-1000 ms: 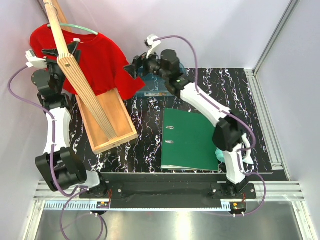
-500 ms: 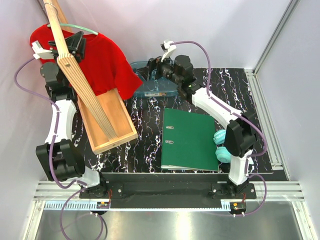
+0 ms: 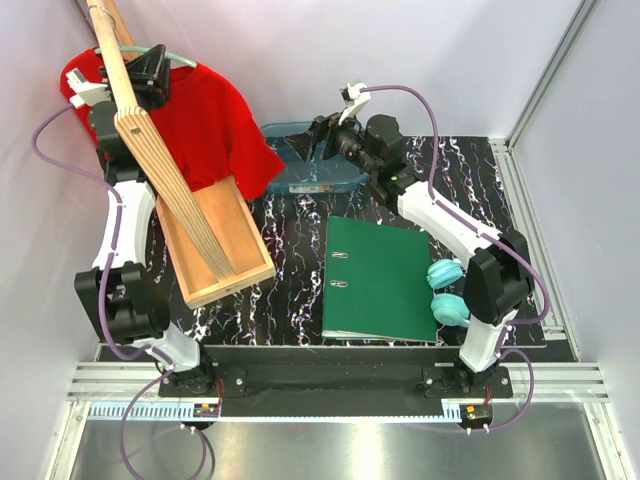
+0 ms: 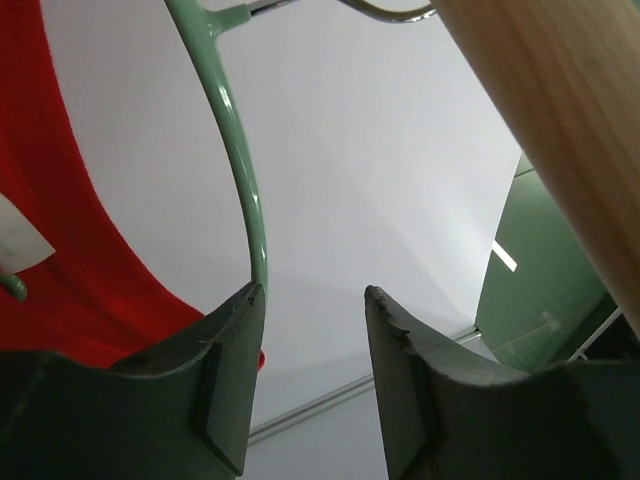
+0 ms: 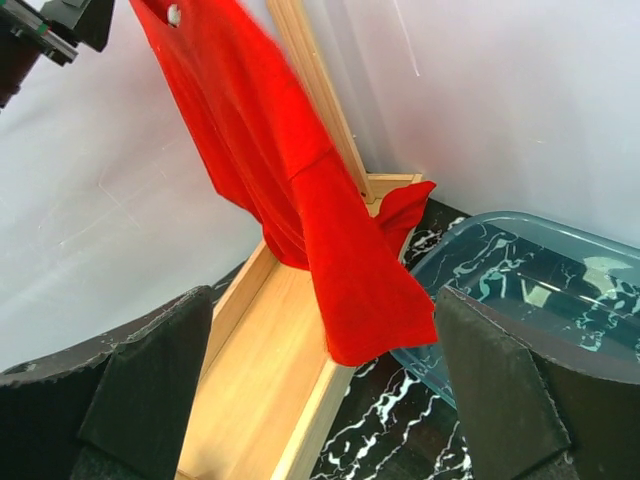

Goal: Remove the t-shirt from the hanger

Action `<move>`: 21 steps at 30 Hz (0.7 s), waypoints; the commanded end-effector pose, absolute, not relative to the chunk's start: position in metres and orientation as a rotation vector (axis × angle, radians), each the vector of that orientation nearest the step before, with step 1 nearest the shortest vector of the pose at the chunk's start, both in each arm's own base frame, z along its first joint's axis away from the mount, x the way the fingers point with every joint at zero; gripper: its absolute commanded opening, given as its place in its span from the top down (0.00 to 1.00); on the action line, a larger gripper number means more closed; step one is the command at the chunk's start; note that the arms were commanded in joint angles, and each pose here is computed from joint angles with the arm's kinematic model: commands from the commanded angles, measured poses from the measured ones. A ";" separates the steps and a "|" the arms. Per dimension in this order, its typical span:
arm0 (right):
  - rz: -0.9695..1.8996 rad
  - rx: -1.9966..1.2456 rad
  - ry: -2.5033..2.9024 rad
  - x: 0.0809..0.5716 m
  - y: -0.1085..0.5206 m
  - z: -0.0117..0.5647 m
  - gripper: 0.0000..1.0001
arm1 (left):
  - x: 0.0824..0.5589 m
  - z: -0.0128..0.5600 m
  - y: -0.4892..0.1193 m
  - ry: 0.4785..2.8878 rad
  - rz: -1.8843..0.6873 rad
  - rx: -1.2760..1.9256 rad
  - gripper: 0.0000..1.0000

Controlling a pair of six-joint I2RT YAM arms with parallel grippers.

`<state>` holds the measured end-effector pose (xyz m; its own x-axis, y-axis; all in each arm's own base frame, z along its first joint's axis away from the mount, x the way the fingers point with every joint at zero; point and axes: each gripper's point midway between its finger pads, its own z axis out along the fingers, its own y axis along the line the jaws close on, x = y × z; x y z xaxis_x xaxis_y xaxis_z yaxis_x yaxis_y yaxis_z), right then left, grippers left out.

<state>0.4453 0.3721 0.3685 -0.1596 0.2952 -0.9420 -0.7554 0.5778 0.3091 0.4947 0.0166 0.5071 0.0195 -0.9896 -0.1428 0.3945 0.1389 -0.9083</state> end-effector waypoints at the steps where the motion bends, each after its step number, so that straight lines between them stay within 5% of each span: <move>1: 0.980 -0.393 1.369 0.437 0.355 0.402 0.00 | 0.498 0.528 0.023 0.909 -1.246 -0.809 0.53; 12: 0.972 -0.384 1.360 0.434 0.339 0.405 0.00 | 0.508 0.518 0.029 0.914 -1.197 -0.855 0.57; 21: 0.965 -0.375 1.356 0.429 0.328 0.410 0.00 | 0.514 0.532 0.025 0.901 -1.192 -0.815 0.70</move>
<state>0.4439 0.3408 0.3644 -0.1678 0.3080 -0.9365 -0.7290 0.6007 0.3282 0.5239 0.0277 0.4921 0.0916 -0.9889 -0.1173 0.3125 0.1404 -0.9395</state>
